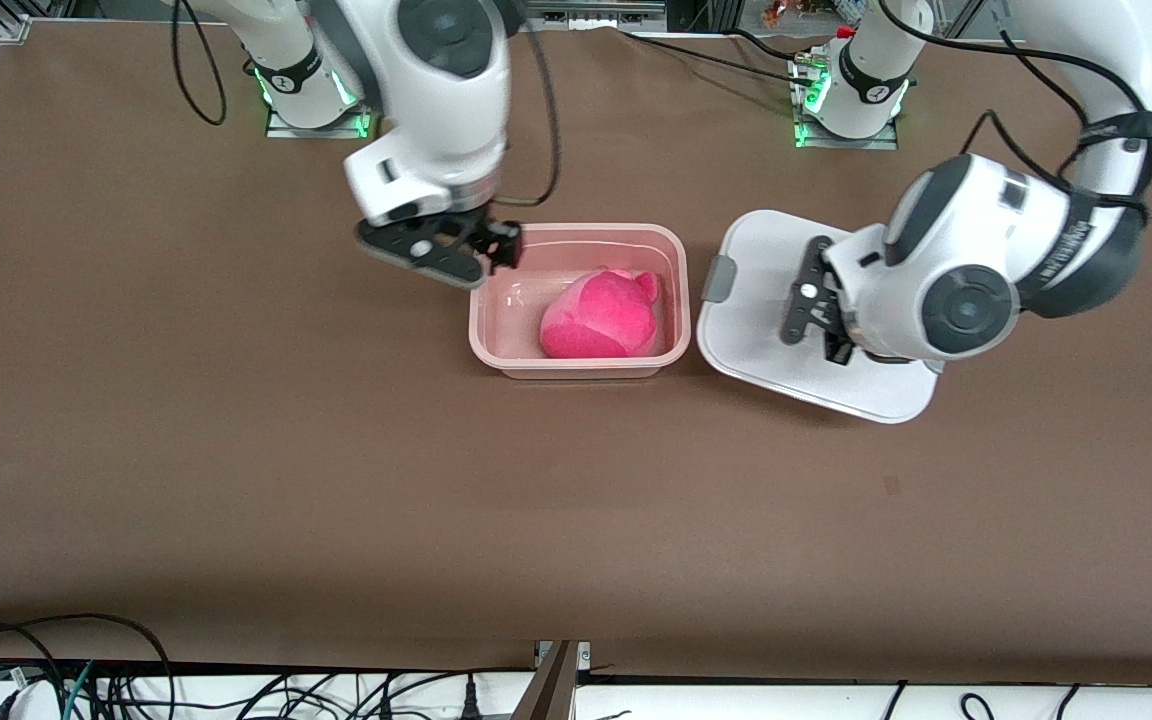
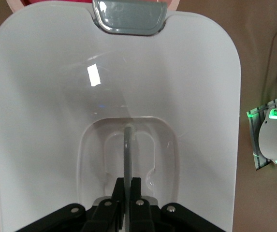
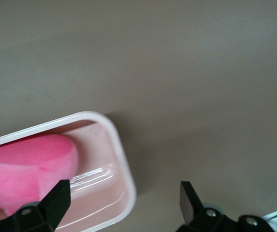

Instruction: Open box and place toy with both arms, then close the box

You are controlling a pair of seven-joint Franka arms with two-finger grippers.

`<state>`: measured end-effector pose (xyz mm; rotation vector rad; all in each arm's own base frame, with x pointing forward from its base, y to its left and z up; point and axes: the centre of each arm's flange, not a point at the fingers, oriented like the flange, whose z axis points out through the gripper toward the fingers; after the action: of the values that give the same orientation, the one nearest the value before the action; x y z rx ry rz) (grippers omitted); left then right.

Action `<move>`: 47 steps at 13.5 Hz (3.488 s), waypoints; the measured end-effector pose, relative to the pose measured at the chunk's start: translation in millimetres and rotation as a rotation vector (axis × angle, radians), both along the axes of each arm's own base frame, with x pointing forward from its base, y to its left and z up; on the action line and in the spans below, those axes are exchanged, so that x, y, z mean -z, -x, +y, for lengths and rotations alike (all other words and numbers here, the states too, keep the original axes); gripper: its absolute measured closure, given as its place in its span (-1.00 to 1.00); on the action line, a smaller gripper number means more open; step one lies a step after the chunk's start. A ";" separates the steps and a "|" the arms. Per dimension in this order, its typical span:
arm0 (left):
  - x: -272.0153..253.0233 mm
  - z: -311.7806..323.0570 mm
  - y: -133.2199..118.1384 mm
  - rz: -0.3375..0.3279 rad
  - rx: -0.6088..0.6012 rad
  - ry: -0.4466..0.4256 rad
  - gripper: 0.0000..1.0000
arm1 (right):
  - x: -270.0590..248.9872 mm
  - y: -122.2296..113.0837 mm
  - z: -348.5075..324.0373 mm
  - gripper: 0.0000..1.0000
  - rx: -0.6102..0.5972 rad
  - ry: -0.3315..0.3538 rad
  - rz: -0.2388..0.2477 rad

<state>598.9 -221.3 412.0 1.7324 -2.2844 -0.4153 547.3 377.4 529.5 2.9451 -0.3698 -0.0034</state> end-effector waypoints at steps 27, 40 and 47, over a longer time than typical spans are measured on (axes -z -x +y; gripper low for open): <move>54.3 -288.0 112.9 -0.257 -0.315 0.005 0.86 | -29.4 -82.5 -389.4 -1.00 -0.123 -0.129 0.149; 59.1 -293.8 109.8 -0.286 -0.305 0.026 0.86 | -62.1 -27.5 -420.6 -1.00 -0.081 -0.149 0.114; 61.0 -296.7 111.2 -0.309 -0.286 0.022 0.86 | -56.0 -24.8 -420.5 -1.00 -0.075 -0.178 0.126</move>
<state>487.6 -518.0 351.0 2.2004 -2.1677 -0.0694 572.1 -43.1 585.4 3.1116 -0.2534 -0.2222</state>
